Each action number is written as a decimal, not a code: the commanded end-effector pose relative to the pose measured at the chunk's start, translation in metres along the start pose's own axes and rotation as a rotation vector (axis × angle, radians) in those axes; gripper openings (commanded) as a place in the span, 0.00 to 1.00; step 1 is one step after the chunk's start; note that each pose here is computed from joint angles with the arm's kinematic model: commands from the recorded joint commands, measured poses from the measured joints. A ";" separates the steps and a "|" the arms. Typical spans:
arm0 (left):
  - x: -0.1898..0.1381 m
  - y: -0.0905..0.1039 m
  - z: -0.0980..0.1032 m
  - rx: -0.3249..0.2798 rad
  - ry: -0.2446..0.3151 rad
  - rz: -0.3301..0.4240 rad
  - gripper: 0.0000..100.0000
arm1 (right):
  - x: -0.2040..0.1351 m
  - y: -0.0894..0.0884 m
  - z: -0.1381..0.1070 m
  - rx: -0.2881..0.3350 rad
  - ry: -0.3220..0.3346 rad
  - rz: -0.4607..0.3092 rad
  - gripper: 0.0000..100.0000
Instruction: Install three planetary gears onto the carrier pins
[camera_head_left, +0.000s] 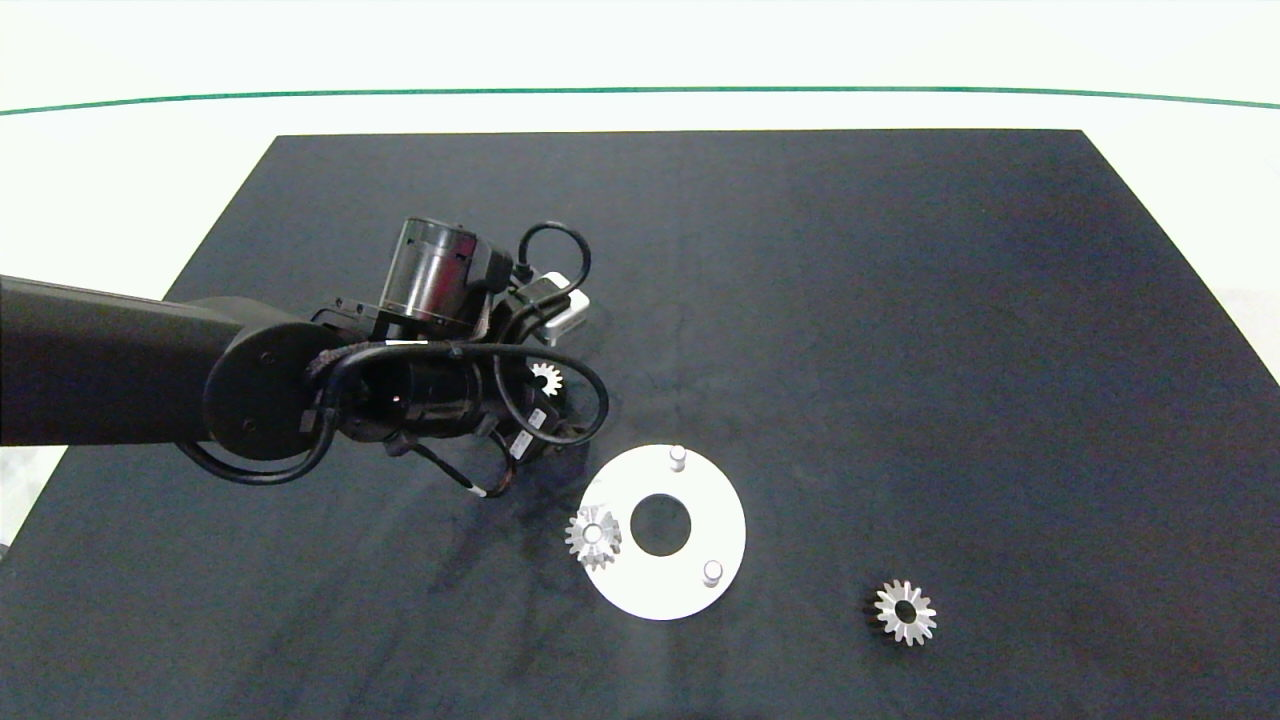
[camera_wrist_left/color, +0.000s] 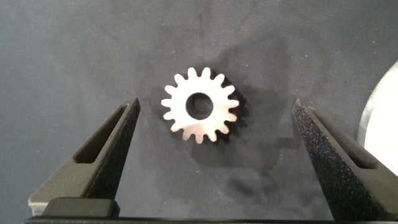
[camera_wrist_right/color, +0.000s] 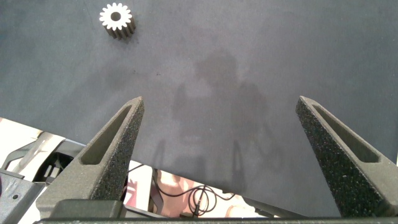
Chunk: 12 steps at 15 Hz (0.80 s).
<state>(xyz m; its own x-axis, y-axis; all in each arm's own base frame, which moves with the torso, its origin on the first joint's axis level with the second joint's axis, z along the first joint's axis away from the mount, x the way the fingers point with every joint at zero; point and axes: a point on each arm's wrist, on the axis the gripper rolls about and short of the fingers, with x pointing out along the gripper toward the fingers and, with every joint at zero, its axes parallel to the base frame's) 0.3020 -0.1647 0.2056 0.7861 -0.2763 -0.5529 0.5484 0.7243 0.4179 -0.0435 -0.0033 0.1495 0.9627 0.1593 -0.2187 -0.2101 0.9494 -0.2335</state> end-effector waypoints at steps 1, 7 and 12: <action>0.000 0.004 0.000 -0.004 -0.002 0.006 0.96 | 0.000 0.000 0.000 -0.002 0.004 0.003 1.00; -0.001 0.006 0.002 -0.008 -0.014 0.000 0.84 | 0.000 0.000 0.000 -0.002 0.002 0.000 1.00; 0.000 0.013 -0.001 -0.020 -0.014 -0.006 0.73 | 0.000 0.000 0.000 -0.001 0.005 0.000 1.00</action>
<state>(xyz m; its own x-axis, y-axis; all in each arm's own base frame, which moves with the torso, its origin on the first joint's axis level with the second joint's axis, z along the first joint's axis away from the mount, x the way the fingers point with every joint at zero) 0.3084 -0.1557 0.2094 0.7844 -0.2927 -0.5468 0.5507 0.7342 0.3970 -0.0435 -0.0033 0.1494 0.9629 0.1576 -0.2191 -0.2086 0.9497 -0.2337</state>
